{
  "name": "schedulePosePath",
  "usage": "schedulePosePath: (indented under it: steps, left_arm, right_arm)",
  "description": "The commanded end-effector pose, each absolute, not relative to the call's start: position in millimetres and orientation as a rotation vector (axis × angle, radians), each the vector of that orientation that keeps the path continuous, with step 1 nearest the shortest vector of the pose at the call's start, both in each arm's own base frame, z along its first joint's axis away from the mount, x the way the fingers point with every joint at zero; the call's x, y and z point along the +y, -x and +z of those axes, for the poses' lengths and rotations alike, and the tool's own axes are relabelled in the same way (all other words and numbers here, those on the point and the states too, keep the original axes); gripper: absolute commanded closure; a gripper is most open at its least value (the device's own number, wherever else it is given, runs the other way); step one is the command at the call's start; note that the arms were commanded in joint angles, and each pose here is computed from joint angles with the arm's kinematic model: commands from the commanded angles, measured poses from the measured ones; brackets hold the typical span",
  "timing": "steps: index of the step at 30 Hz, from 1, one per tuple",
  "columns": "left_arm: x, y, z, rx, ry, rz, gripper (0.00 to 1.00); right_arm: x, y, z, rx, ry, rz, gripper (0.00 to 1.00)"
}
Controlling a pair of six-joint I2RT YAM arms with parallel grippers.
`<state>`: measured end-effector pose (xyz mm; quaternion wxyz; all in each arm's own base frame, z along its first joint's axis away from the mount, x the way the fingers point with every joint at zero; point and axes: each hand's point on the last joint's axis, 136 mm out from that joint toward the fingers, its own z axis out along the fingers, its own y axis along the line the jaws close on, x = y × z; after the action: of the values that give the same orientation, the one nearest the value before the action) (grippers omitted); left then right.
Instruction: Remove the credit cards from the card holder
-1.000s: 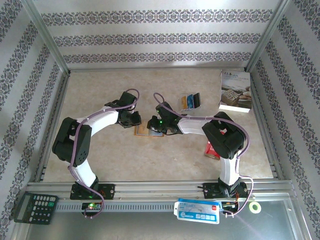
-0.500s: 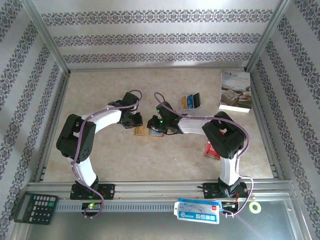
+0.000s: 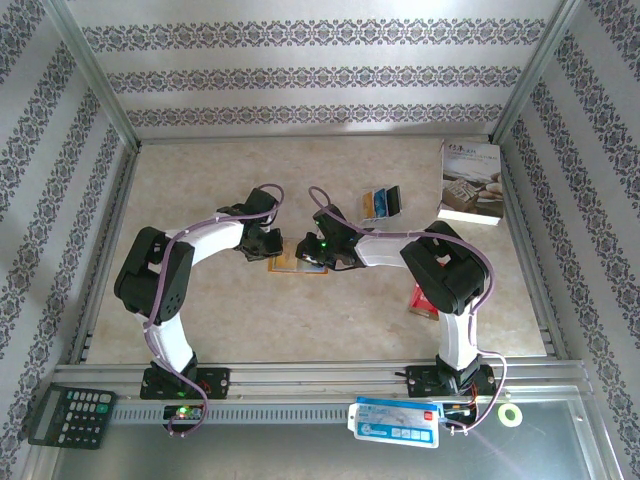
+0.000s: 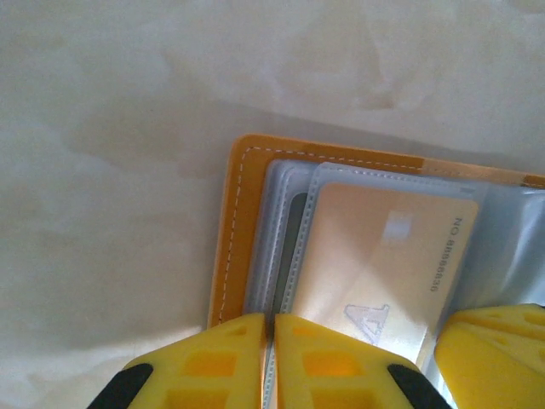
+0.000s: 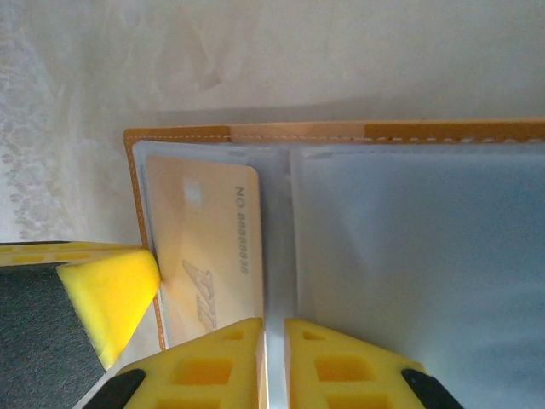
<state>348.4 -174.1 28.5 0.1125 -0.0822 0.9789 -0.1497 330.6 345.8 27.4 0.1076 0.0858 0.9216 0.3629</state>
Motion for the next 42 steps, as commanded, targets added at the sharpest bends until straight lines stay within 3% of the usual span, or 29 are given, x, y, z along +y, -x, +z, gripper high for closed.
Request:
schedulePosePath:
  steps: [1, 28, 42]
  left_arm:
    - [-167.9, -330.7, 8.9, 2.948, 0.27, -0.373, 0.89]
    - [-162.8, -321.6, -1.3, 2.98, 0.28, -0.342, 0.92]
    - [-163.5, -319.3, -5.0, 2.993, 0.272, -0.343, 0.9]
  right_arm:
    - [346.5, -333.3, 24.3, 2.715, -0.278, 1.1, 0.85]
    - [351.3, -328.3, 16.1, 2.743, -0.271, 1.149, 0.89]
    - [357.2, -330.6, 22.6, 2.709, -0.255, 1.246, 0.85]
